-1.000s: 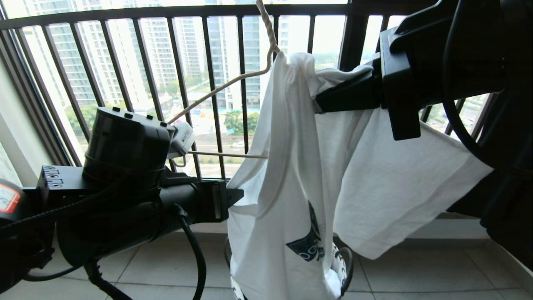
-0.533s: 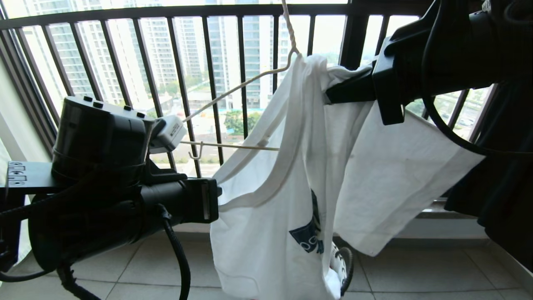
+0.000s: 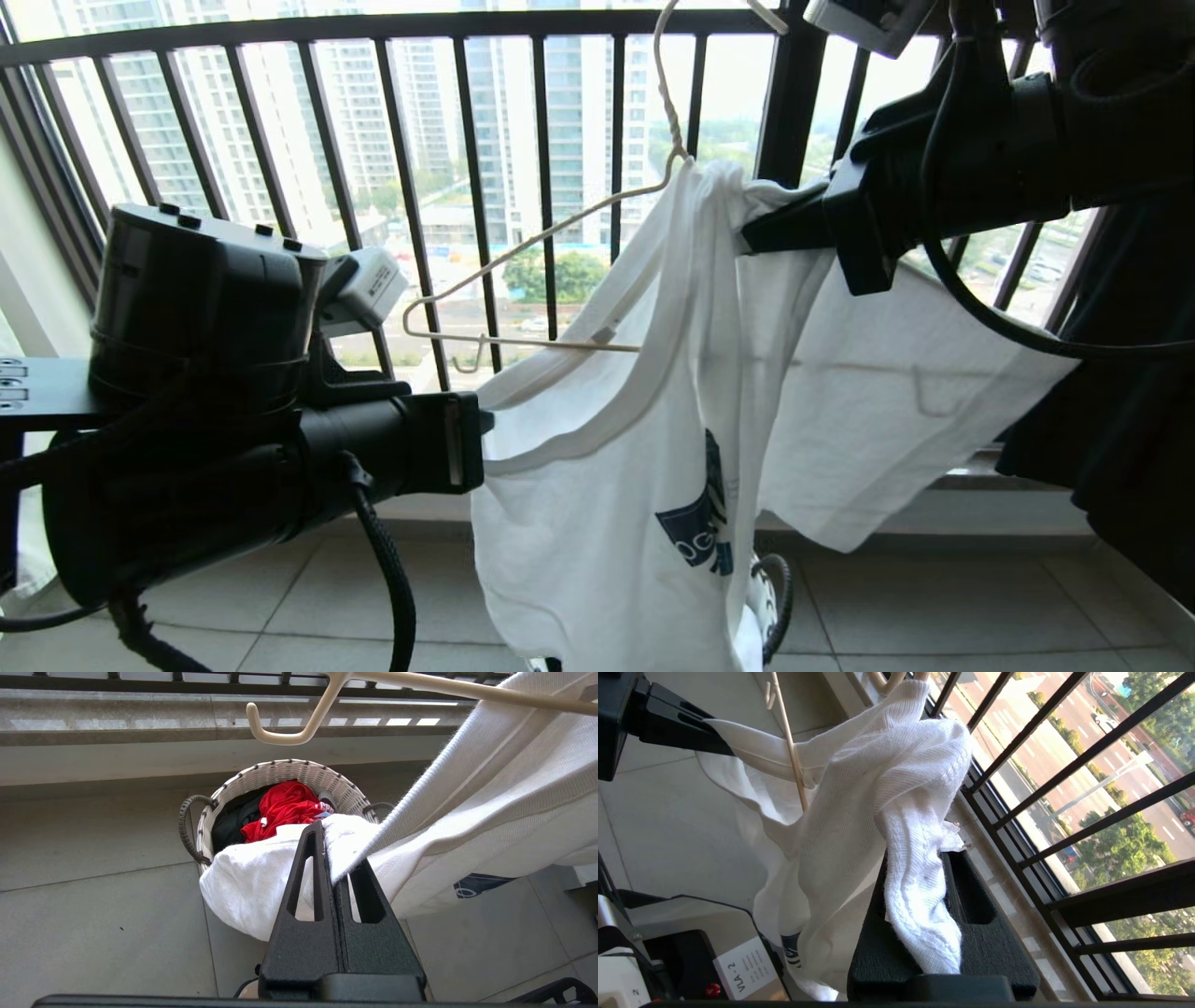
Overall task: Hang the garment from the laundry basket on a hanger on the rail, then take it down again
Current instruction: Hang the clothes on the clothes rack
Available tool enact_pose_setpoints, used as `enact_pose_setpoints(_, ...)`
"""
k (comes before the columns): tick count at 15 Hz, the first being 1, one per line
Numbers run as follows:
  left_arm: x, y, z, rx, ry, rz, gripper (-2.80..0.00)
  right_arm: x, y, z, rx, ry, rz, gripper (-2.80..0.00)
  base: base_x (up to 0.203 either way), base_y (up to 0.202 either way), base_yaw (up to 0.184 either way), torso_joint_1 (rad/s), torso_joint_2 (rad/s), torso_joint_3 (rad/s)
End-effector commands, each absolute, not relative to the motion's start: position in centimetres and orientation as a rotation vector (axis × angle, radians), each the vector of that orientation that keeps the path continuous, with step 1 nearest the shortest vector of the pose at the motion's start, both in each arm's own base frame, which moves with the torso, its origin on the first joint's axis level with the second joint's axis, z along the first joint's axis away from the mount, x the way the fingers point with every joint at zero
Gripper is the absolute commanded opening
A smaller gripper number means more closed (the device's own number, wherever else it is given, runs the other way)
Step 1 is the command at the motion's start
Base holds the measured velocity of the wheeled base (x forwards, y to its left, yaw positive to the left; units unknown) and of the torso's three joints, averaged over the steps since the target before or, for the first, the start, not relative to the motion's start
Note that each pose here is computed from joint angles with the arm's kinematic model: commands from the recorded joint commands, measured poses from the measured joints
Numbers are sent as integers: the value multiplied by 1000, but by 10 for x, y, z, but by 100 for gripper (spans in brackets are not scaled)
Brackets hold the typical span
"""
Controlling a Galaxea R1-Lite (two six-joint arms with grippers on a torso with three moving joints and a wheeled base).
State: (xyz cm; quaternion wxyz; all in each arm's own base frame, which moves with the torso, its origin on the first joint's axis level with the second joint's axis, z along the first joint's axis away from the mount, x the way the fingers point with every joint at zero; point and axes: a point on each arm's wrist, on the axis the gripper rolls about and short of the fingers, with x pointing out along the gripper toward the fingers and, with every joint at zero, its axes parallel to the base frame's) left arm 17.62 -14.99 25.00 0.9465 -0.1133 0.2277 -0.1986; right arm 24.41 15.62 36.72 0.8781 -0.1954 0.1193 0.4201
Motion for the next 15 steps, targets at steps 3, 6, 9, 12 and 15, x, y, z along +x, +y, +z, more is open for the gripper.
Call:
enact_pose_setpoints(3, 183, -148, 246, -229, 475, -373, -280, 252, 146, 366, -402, 261, 836, -280, 0, 0, 0, 0, 0, 0)
enact_pose_setpoints(6, 195, -143, 242, -231, 482, -327, -280, 251, 134, 371, -386, 251, 806, -280, 0, 0, 0, 0, 0, 0)
enact_pose_setpoints(9, 205, -132, 248, -252, 459, -276, -280, 247, 127, 372, -381, 252, 799, -280, 0, 0, 0, 0, 0, 0)
enact_pose_setpoints(12, 207, -130, 248, -254, 458, -263, -280, 249, 118, 373, -368, 249, 797, -280, 0, 0, 0, 0, 0, 0)
enact_pose_setpoints(15, 214, -128, 244, -254, 468, -240, -280, 250, 113, 373, -359, 249, 791, -280, 0, 0, 0, 0, 0, 0)
